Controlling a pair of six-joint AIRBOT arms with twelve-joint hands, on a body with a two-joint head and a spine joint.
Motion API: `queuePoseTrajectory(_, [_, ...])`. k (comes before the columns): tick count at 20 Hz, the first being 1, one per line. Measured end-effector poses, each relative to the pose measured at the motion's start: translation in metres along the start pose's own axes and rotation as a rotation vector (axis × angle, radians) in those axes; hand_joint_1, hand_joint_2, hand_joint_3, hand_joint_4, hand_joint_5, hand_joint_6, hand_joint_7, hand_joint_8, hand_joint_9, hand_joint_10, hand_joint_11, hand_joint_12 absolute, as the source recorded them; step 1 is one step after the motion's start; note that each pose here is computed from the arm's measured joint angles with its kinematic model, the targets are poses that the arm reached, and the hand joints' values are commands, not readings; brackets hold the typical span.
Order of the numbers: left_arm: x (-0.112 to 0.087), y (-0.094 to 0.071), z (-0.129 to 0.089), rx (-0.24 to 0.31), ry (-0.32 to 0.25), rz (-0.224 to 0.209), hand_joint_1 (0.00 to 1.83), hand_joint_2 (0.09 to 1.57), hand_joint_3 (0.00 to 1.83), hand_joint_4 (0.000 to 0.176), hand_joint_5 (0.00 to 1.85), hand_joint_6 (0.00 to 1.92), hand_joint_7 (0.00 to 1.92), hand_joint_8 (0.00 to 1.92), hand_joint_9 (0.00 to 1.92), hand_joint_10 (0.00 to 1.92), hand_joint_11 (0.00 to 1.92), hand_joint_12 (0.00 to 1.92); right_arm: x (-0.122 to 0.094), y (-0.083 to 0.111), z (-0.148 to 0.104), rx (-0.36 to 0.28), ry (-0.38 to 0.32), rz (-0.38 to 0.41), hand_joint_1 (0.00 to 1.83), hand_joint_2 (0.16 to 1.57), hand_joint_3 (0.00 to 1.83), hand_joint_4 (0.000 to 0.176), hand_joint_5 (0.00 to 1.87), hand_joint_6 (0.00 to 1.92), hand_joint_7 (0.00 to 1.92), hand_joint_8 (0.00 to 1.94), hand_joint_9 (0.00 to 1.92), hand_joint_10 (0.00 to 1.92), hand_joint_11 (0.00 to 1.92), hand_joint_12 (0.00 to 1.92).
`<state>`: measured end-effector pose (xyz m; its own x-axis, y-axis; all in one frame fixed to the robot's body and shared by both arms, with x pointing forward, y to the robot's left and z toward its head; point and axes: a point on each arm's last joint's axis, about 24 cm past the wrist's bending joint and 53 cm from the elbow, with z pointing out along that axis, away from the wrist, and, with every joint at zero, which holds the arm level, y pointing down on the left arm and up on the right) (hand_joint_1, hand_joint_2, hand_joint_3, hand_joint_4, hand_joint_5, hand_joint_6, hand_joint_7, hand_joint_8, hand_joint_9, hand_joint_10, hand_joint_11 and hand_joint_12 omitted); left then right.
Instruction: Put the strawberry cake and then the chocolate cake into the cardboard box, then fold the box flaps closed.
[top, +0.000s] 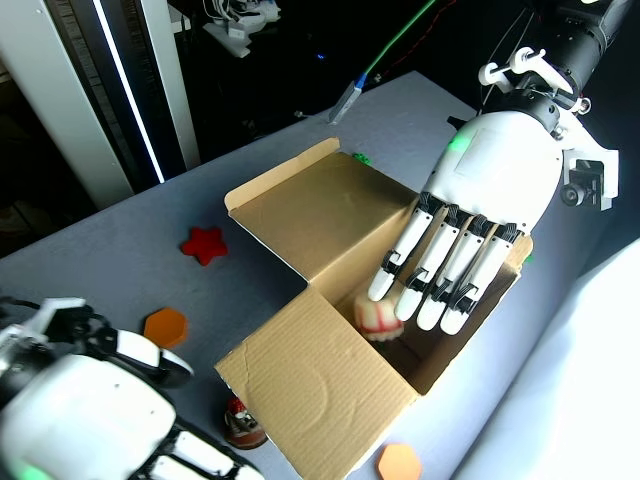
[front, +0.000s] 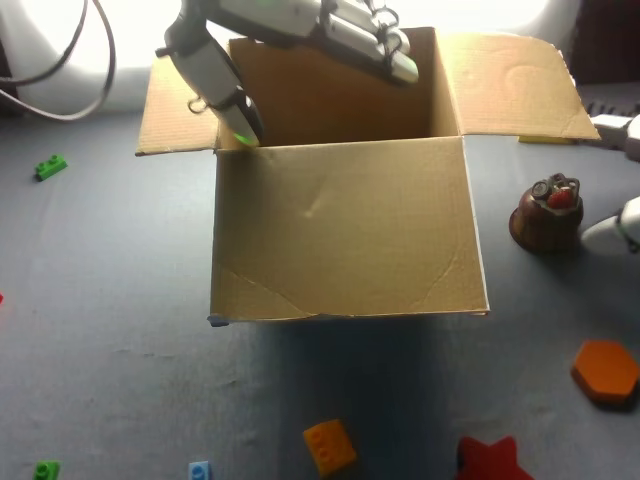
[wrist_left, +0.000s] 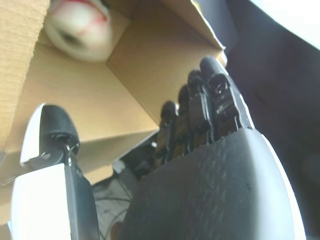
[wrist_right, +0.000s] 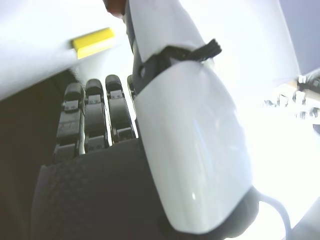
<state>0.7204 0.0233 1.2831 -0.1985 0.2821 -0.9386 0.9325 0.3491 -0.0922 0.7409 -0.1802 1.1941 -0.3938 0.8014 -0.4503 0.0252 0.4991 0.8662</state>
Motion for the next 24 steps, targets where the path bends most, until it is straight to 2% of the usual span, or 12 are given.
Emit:
queuePoseTrajectory(3, [-0.008,0.011,-0.013,-0.031,-0.026,-0.002,0.74,1.02,0.0,0.071,0.01,0.0,0.02,0.0,0.1,0.0,0.0,0.48,0.002,0.001,0.011,0.001,-0.011,0.0,1.09,1.05,0.0,0.016,0.0,0.0,0.0,0.0,0.01,0.0,0.0,0.0])
queuePoseTrajectory(6, [-0.008,0.024,-0.033,-0.069,-0.034,-0.004,0.65,1.05,0.01,0.046,0.05,0.01,0.05,0.0,0.1,0.0,0.0,0.48,0.014,-0.006,0.015,0.016,0.002,-0.016,1.09,1.04,0.0,0.018,0.0,0.0,0.0,0.0,0.01,0.0,0.0,0.0])
queuePoseTrajectory(8, [-0.005,0.032,-0.047,-0.093,-0.038,-0.01,0.44,1.13,0.02,0.037,0.06,0.0,0.05,0.0,0.08,0.0,0.0,0.4,0.02,-0.005,0.018,0.012,0.01,-0.035,1.1,1.04,0.0,0.019,0.0,0.0,0.0,0.0,0.01,0.0,0.0,0.0])
queuePoseTrajectory(9, [-0.001,0.037,-0.057,-0.111,-0.04,-0.023,0.28,1.18,0.02,0.03,0.07,0.0,0.06,0.0,0.07,0.0,0.0,0.36,0.02,-0.004,0.019,0.009,0.005,-0.04,1.11,1.03,0.0,0.019,0.0,0.0,0.0,0.0,0.01,0.0,0.0,0.0])
queuePoseTrajectory(10, [0.004,0.04,-0.065,-0.119,-0.04,-0.041,0.28,1.18,0.02,0.03,0.07,0.0,0.06,0.0,0.07,0.0,0.0,0.36,0.02,-0.003,0.019,0.009,0.002,-0.04,1.11,1.03,0.0,0.019,0.0,0.0,0.0,0.0,0.01,0.0,0.0,0.0])
queuePoseTrajectory(12, [0.019,0.045,-0.084,-0.14,-0.026,-0.052,0.05,1.24,0.01,0.017,0.07,0.0,0.06,0.0,0.07,0.0,0.0,0.29,0.02,-0.003,0.019,0.009,-0.003,-0.04,1.11,1.04,0.0,0.016,0.0,0.0,0.0,0.0,0.01,0.0,0.01,0.01])
queuePoseTrajectory(13, [0.024,0.047,-0.093,-0.15,-0.025,-0.059,0.05,1.24,0.01,0.017,0.07,0.0,0.06,0.0,0.07,0.0,0.0,0.29,0.019,-0.004,0.019,0.011,-0.007,-0.041,1.11,1.04,0.0,0.016,0.0,0.0,0.0,0.0,0.01,0.0,0.01,0.01])
queuePoseTrajectory(15, [0.038,0.052,-0.112,-0.172,-0.027,-0.088,0.0,1.25,0.0,0.001,0.07,0.0,0.07,0.0,0.07,0.0,0.0,0.28,0.018,-0.007,0.02,0.017,-0.011,-0.046,1.12,1.04,0.0,0.013,0.0,0.0,0.0,0.0,0.01,0.0,0.0,0.0])
queuePoseTrajectory(21, [0.094,0.053,-0.157,-0.219,0.032,-0.165,0.0,1.26,0.0,0.0,0.06,0.0,0.05,0.0,0.05,0.0,0.0,0.25,0.022,-0.007,0.024,0.018,-0.009,-0.044,1.16,1.04,0.0,0.009,0.0,0.0,0.0,0.0,0.01,0.0,0.0,0.0])
queuePoseTrajectory(22, [0.107,0.052,-0.164,-0.228,0.05,-0.18,0.0,1.27,0.0,0.0,0.07,0.0,0.05,0.0,0.05,0.0,0.0,0.26,0.022,-0.008,0.024,0.019,-0.007,-0.045,1.16,1.03,0.0,0.014,0.0,0.0,0.0,0.0,0.01,0.0,0.0,0.0])
queuePoseTrajectory(24, [0.123,0.05,-0.173,-0.236,0.075,-0.201,0.0,1.27,0.0,0.0,0.06,0.0,0.05,0.0,0.06,0.0,0.0,0.3,0.023,-0.01,0.024,0.023,-0.006,-0.046,1.15,1.02,0.0,0.01,0.0,0.0,0.0,0.0,0.03,0.01,0.0,0.0])
